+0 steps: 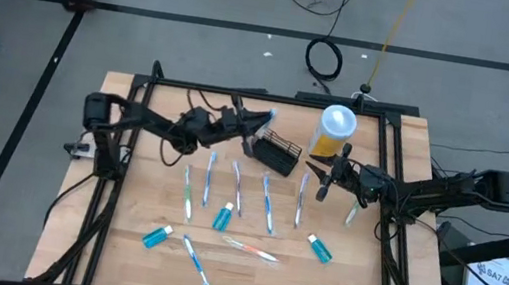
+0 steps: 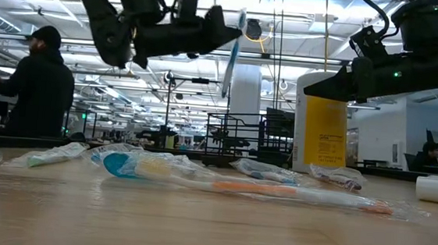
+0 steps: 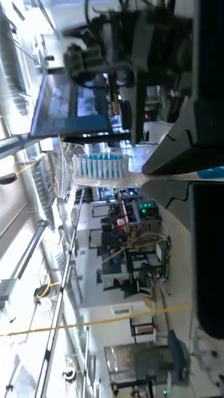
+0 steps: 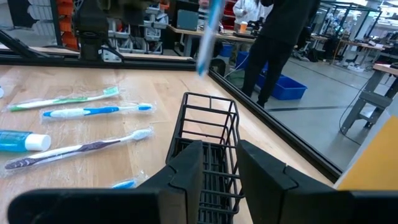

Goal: Pick & Place toothbrushing station
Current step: Put the blue toothbrush into the black organizer

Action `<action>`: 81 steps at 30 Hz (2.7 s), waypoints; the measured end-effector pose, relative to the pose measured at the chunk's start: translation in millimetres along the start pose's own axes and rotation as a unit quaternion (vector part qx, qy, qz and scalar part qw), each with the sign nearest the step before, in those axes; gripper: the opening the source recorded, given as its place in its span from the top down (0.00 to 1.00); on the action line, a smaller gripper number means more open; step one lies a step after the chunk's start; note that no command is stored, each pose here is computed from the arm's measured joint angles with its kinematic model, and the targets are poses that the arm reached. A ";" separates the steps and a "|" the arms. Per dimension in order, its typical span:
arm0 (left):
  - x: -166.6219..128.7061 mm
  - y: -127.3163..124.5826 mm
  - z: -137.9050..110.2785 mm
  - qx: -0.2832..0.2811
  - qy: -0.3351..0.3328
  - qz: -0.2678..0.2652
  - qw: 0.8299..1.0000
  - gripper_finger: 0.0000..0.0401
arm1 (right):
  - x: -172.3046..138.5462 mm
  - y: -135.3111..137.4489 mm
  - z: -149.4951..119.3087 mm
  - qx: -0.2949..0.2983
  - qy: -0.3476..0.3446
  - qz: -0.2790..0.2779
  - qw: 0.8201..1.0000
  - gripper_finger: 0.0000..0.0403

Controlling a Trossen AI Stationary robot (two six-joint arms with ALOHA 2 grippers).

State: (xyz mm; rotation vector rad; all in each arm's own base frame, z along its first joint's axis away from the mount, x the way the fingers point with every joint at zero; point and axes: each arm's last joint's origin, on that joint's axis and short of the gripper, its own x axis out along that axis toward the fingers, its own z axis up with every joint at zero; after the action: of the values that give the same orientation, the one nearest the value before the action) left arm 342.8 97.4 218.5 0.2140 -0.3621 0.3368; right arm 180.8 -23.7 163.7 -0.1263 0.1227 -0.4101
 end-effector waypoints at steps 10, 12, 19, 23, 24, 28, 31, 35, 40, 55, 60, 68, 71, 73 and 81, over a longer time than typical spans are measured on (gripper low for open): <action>14.1 11.2 -35.4 0.011 0.033 0.036 0.999 0.99 | 0.0 0.0 0.0 -0.001 0.000 0.000 1.000 0.77; 13.1 12.8 -41.4 0.005 0.042 0.053 0.998 0.99 | 0.0 0.0 0.0 -0.001 0.000 0.000 1.000 0.77; 8.5 12.5 -55.3 0.003 0.076 0.078 0.994 0.99 | -0.1 0.0 -0.1 -0.003 0.000 0.000 1.000 0.77; 7.5 8.8 -55.9 0.004 0.085 0.099 0.991 0.98 | 0.0 0.0 -0.1 -0.002 0.000 0.000 1.000 0.77; 7.4 7.4 -55.7 0.005 0.086 0.105 0.991 0.97 | 0.0 0.0 -0.2 -0.003 0.000 0.000 1.000 0.77; 6.7 0.4 -55.4 0.005 0.093 0.122 0.988 0.92 | -0.1 0.0 -0.1 -0.003 0.000 0.000 1.000 0.77; 6.5 -2.8 -54.8 0.003 0.094 0.132 0.987 0.93 | -0.1 0.0 -0.1 -0.003 0.000 0.000 1.000 0.77; 6.1 -6.3 -55.0 0.003 0.099 0.133 0.986 0.94 | 0.0 0.0 -0.1 -0.003 0.000 0.000 1.000 0.77; 5.6 -5.9 -55.1 0.004 0.102 0.155 0.983 0.90 | -0.1 0.0 -0.1 -0.003 0.000 0.000 1.000 0.77; 5.3 -6.1 -55.1 0.006 0.105 0.165 0.981 0.67 | -0.1 0.0 -0.1 -0.003 0.000 0.000 1.000 0.77; 6.5 -10.2 -47.9 0.023 0.116 0.154 0.981 0.59 | -0.1 0.0 -0.1 -0.003 0.000 0.000 1.000 0.77; 9.7 -7.8 -8.8 0.007 0.226 0.131 0.965 0.54 | 0.0 -0.1 -0.2 -0.003 0.001 0.000 1.000 0.77; 8.3 -0.9 2.8 -0.021 0.281 0.135 0.950 0.54 | 0.0 -0.1 -0.2 -0.003 0.000 0.000 1.000 0.77; 8.0 3.0 6.8 -0.041 0.304 0.133 0.943 0.54 | 0.0 -0.1 -0.2 -0.003 0.001 0.000 1.000 0.77; 9.0 9.7 -14.7 -0.096 0.332 0.109 0.932 0.54 | 0.0 -0.2 -0.2 -0.002 0.000 -0.001 1.000 0.77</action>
State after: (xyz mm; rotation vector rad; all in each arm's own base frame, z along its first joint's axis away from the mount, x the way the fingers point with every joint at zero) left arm 351.8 112.7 209.9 -0.1407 0.2557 0.5654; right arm 180.7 -23.9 163.5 -0.1311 0.1241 -0.4114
